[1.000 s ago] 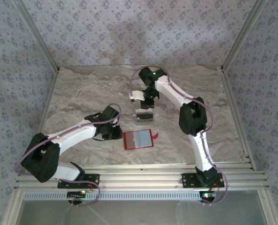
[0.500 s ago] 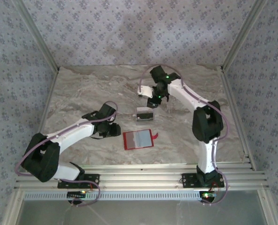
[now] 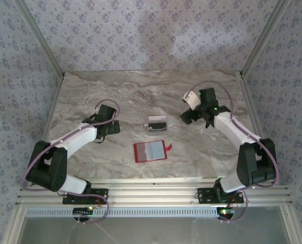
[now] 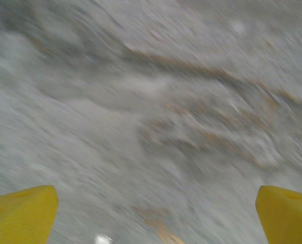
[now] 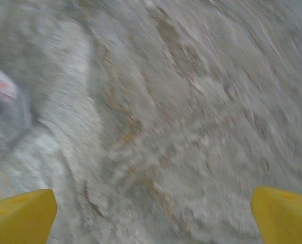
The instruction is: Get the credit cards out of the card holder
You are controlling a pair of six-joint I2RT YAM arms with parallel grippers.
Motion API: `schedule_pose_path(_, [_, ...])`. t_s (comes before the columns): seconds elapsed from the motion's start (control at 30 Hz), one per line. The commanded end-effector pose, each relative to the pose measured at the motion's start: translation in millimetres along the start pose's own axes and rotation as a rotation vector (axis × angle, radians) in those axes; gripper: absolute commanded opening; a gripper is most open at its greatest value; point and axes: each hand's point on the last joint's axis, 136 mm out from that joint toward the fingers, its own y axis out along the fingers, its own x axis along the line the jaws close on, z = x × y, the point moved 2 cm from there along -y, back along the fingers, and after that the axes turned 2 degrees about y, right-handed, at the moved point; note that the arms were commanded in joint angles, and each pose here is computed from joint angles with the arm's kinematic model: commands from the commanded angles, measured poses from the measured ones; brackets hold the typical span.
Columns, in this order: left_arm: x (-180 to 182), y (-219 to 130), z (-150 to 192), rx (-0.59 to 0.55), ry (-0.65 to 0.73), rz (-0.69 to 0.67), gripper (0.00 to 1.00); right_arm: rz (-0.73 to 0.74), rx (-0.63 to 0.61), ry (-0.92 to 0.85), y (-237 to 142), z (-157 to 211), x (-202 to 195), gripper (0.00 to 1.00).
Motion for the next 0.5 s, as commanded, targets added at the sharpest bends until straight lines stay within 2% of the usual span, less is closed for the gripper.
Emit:
schedule_pose_path(0.0, [38.6,0.5,-39.4,-0.146,-0.074,-0.172,1.00,0.169,-0.114,0.222,-2.3,15.0,-33.5,1.00])
schedule_pose_path(0.07, [48.1,-2.2,-51.1,-0.191,-0.115,-0.171,0.99,0.232,-0.145,0.299,-0.6,35.3,-45.7,1.00])
schedule_pose_path(0.17, [60.0,-8.5,-68.0,-0.301,-0.067,-0.226,1.00,0.309,-0.186,0.404,0.4,62.2,-62.7,1.00])
schedule_pose_path(0.23, [71.6,-6.9,-74.5,-0.334,-0.051,-0.254,1.00,0.322,-0.230,0.503,-0.9,74.0,-74.2,1.00])
schedule_pose_path(0.3, [77.4,-0.9,-78.5,-0.384,-0.006,-0.248,1.00,0.326,-0.299,0.569,-1.3,82.7,-80.8,1.00])
schedule_pose_path(0.37, [78.9,6.7,-80.3,-0.465,0.015,-0.232,1.00,0.344,-0.307,0.597,2.1,91.8,-83.2,1.00])
schedule_pose_path(0.47, [78.5,24.5,-78.5,-0.497,0.031,-0.163,1.00,0.353,-0.329,0.589,8.0,99.2,-79.4,1.00])
